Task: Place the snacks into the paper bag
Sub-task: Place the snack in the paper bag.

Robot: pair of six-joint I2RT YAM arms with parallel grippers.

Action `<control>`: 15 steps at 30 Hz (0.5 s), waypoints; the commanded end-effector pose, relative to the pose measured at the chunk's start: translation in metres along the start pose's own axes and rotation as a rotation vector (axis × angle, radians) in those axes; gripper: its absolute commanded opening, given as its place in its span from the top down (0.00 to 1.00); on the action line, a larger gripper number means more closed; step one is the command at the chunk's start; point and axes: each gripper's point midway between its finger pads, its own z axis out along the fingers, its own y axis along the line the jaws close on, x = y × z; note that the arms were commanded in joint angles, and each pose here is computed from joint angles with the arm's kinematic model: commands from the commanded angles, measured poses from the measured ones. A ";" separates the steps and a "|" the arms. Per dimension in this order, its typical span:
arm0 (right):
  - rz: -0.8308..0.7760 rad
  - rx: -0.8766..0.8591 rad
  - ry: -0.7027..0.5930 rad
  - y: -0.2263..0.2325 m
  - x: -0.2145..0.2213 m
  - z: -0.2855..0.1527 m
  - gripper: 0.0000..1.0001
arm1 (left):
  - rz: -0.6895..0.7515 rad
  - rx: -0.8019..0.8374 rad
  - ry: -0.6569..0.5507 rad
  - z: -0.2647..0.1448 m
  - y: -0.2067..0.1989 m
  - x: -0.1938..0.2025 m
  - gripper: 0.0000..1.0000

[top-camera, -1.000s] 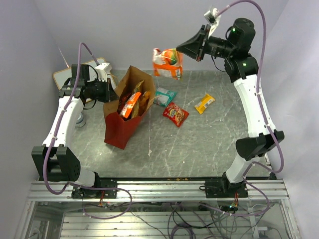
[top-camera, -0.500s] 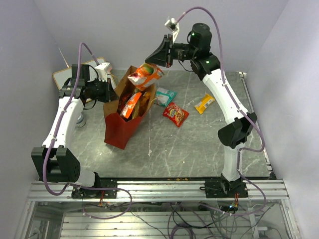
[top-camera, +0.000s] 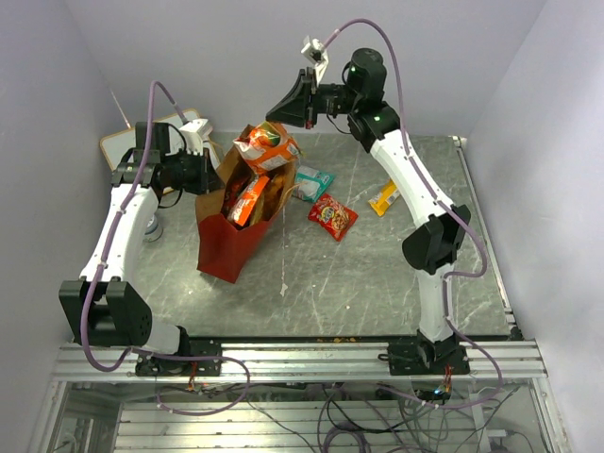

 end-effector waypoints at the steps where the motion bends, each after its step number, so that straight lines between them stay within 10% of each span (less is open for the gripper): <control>1: -0.058 -0.045 -0.003 -0.001 0.005 0.007 1.00 | 0.052 0.020 -0.065 -0.009 -0.014 -0.014 0.93; 15: -0.064 -0.118 0.122 0.002 0.071 0.032 1.00 | 0.051 0.005 -0.070 -0.011 -0.012 -0.017 0.93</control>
